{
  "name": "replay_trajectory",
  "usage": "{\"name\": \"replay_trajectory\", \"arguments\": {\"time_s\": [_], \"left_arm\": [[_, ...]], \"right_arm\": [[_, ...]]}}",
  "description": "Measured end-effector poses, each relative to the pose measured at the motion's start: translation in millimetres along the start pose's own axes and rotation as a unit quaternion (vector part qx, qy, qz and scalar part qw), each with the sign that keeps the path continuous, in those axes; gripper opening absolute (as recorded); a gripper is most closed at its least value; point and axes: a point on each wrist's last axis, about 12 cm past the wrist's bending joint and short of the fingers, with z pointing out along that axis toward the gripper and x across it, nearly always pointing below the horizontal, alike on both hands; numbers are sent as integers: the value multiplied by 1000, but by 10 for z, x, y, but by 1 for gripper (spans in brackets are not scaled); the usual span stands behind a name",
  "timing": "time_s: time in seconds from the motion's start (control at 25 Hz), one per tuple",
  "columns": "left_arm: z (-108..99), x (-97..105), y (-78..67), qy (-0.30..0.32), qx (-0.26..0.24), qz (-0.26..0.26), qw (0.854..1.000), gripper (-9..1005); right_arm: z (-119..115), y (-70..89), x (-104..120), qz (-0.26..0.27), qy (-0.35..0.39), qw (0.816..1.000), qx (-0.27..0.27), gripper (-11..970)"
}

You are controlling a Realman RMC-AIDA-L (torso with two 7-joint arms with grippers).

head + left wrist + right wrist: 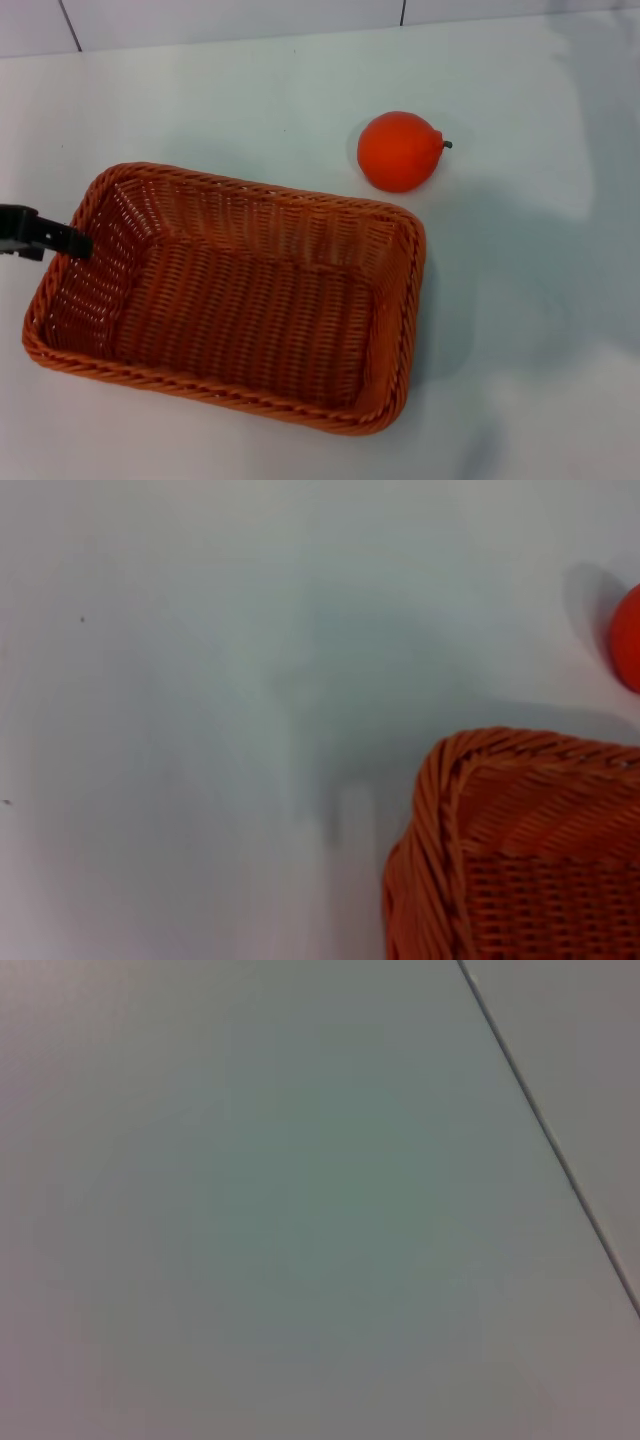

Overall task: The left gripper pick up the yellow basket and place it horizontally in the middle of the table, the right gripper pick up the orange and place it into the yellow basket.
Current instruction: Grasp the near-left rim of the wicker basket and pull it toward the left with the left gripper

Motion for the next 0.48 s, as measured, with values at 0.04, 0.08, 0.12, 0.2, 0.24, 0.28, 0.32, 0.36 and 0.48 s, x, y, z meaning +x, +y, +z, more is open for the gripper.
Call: {"name": "replay_trajectory", "arguments": {"time_s": [0.04,0.08,0.12,0.2,0.24,0.28,0.32,0.36,0.48], "left_arm": [[26,1,-7,3,-4,0,1000,700],[45,1,-12,5,-9,0,1000,700],[62,2,-17,8,-13,1,1000,700],[86,-3,-26,12,-19,3,1000,700],[98,-5,-27,14,-24,3,1000,700],[110,-8,-29,15,-27,4,1000,700],[123,-8,-32,15,-30,5,999,700],[132,-9,-35,15,-31,5,999,699],[159,-8,-54,18,-31,7,999,697]], "right_arm": [[-2,-2,-3,0,0,1000,0,949],[-3,-3,-6,1,0,1000,0,949],[-3,-4,-7,1,0,1000,0,949],[4,-12,-3,1,0,1000,1,949],[6,-16,-2,1,0,1000,1,949],[10,-24,-2,1,0,1000,2,949],[13,-30,-2,1,0,1000,3,949],[14,-36,-4,0,0,1000,4,949],[16,-47,-9,1,0,1000,5,949]]}}
